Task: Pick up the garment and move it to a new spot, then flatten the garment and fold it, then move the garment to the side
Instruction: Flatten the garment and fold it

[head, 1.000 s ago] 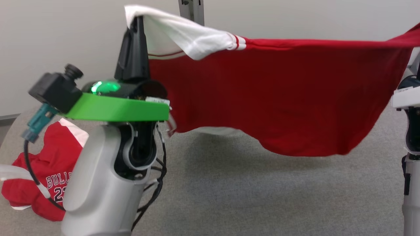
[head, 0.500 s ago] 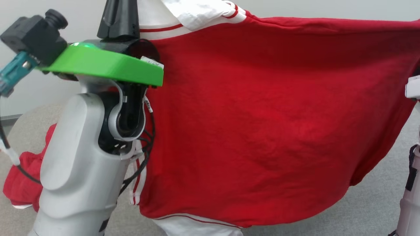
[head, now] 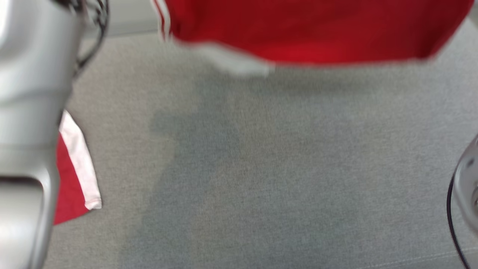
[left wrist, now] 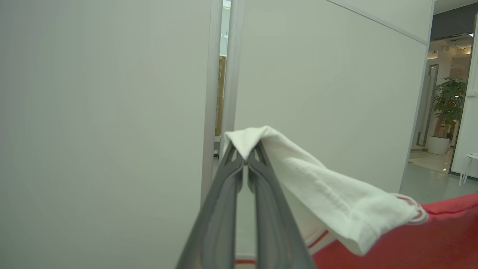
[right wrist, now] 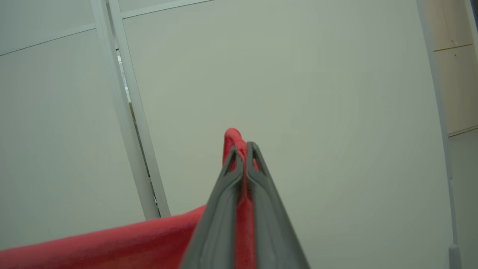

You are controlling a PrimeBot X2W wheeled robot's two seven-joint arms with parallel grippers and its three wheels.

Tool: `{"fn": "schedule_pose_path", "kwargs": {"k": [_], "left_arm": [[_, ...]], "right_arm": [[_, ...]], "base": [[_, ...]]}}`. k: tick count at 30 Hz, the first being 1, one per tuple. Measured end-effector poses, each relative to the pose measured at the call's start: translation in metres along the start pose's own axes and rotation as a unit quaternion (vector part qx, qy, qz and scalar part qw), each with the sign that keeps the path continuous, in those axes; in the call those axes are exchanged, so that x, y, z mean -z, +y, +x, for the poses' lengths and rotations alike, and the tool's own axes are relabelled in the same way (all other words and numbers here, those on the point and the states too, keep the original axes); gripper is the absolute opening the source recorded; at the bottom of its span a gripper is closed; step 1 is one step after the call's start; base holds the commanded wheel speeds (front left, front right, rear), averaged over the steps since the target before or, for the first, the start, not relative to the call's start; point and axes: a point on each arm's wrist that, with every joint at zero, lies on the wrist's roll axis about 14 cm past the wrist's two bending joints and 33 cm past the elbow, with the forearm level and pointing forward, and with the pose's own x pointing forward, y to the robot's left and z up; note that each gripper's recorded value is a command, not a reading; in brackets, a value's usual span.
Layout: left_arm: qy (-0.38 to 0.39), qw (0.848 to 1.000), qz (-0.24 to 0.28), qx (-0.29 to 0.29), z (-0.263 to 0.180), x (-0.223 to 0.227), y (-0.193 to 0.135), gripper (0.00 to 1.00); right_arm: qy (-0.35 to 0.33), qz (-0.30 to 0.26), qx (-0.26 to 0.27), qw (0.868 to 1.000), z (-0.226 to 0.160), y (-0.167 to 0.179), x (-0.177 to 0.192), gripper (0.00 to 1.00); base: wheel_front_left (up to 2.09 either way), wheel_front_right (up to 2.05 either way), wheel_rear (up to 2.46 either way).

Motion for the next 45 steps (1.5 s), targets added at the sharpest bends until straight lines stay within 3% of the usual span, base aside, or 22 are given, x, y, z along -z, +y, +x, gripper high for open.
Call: {"fn": "schedule_pose_path", "kwargs": {"k": [6, 12, 19, 23, 27, 38, 45], "left_arm": [[-0.045, 0.997, 0.030, -0.053, 0.054, 0.012, 0.049, 0.00], [-0.034, 0.997, 0.006, -0.063, 0.067, 0.082, 0.071, 0.00], [0.026, 0.998, -0.019, -0.058, 0.041, 0.176, 0.090, 0.00], [0.086, 0.995, -0.015, -0.055, -0.004, 0.234, 0.091, 0.00], [0.107, 0.991, -0.034, -0.073, -0.039, 0.248, 0.094, 0.00], [0.205, 0.976, 0.003, -0.077, -0.159, 0.266, 0.081, 0.00], [0.277, 0.960, 0.037, -0.032, -0.237, 0.272, 0.049, 0.00]], "right_arm": [[-0.058, 0.068, 0.026, 0.996, 0.056, -0.006, 0.029, 0.00], [-0.024, 0.117, 0.061, 0.991, 0.059, -0.023, 0.112, 0.00], [0.074, 0.158, 0.124, 0.977, 0.005, -0.053, 0.231, 0.00], [0.137, 0.158, 0.147, 0.967, -0.044, -0.063, 0.278, 0.00], [0.170, 0.164, 0.158, 0.959, -0.079, -0.067, 0.291, 0.00], [0.270, 0.185, 0.180, 0.928, -0.178, -0.072, 0.295, 0.00], [0.332, 0.182, 0.169, 0.910, -0.227, -0.071, 0.282, 0.00]], "base": [[0.00, 0.00, 0.00], [0.00, 0.00, 0.00], [0.00, 0.00, 0.00], [0.00, 0.00, 0.00], [0.00, 0.00, 0.00], [0.00, 0.00, 0.00], [0.00, 0.00, 0.00]]}}
